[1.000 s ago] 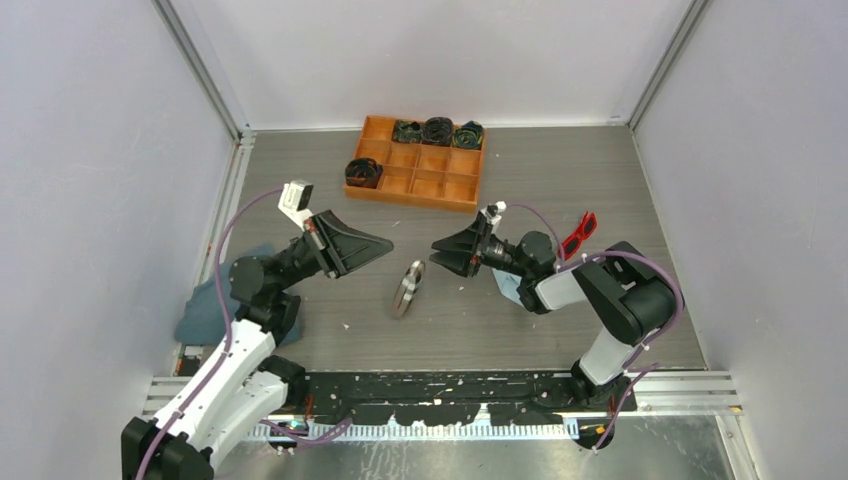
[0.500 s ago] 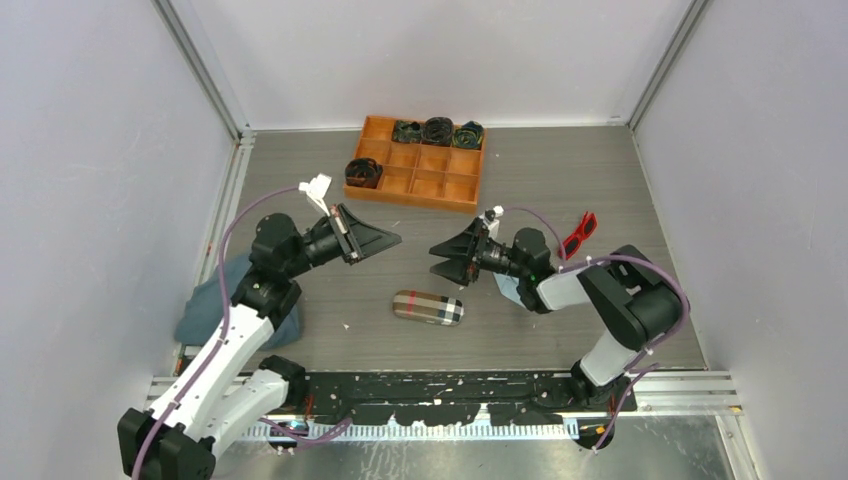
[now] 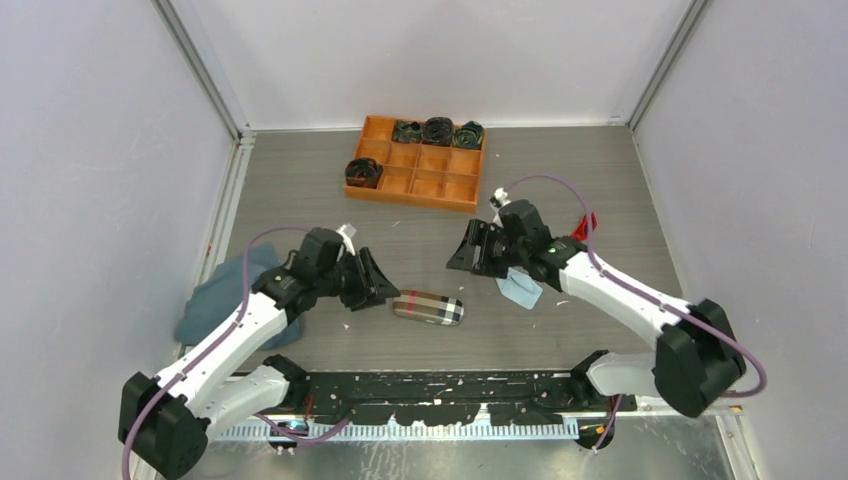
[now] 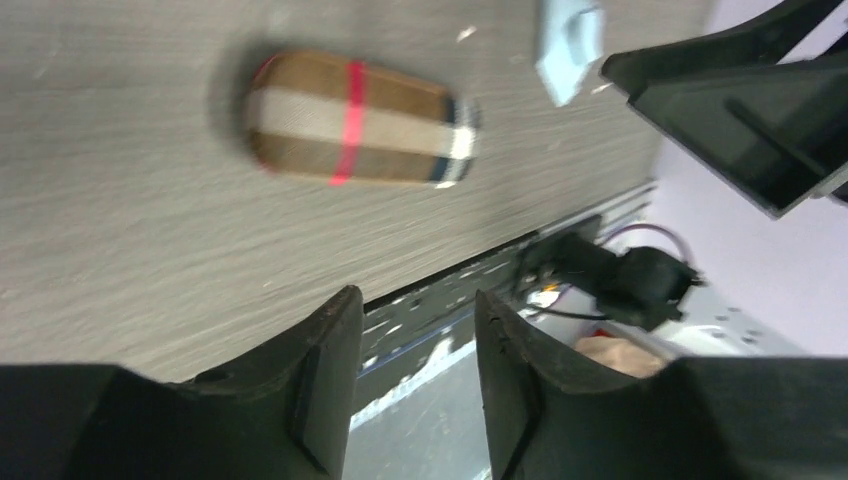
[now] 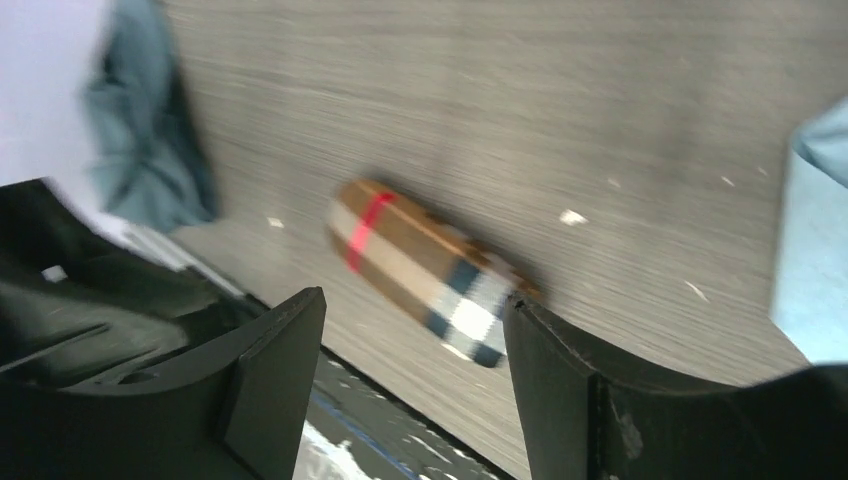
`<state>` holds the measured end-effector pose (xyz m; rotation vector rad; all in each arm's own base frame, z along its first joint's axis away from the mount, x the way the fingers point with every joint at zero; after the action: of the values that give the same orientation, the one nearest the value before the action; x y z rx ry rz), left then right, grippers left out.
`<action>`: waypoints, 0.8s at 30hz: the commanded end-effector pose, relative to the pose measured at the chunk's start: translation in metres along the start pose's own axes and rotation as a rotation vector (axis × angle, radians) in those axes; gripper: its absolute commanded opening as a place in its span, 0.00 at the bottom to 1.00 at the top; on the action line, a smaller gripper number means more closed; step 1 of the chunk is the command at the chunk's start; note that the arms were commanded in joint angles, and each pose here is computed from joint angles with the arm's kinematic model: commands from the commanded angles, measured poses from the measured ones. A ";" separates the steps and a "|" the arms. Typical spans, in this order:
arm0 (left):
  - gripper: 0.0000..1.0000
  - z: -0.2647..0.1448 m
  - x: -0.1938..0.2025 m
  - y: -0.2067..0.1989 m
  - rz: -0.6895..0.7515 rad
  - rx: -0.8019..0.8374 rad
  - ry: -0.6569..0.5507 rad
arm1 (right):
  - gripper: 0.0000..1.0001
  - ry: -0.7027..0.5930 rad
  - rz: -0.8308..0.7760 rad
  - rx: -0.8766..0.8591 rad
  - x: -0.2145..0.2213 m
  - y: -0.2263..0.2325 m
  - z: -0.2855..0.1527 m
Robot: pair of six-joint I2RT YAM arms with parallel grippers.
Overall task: Organize the sunglasses
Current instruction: Adjust the sunglasses case at the center of the board.
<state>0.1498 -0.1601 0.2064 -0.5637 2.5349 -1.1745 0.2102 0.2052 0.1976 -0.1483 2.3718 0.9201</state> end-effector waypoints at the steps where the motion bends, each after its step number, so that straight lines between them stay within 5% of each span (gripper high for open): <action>1: 0.52 0.009 0.010 0.028 -0.024 -0.205 -0.025 | 0.72 0.223 -0.003 0.179 0.042 -0.037 0.017; 13: 0.73 0.022 0.013 0.048 -0.086 -0.274 -0.044 | 0.70 0.348 0.033 -0.078 0.078 -0.010 0.045; 21: 0.75 0.020 0.006 0.046 -0.095 -0.312 -0.106 | 0.70 0.501 -0.091 -0.288 0.106 0.036 0.048; 24: 0.75 0.018 0.003 0.044 -0.095 -0.325 -0.127 | 0.70 0.507 -0.168 -0.225 0.104 0.032 0.039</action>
<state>0.1371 -0.1479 0.1497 -0.7944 2.6763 -0.7683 0.1310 0.2608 0.1120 -0.5957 2.7340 1.1589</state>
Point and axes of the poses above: each gripper's point midway between its finger pads, its own z axis out along the fingers, its own y axis along the line the jaws close on, x = y × z, the point moved 8 cm from there along -z, back along the fingers, and after that the axes turned 10 degrees about -z, right-handed, at the moved point
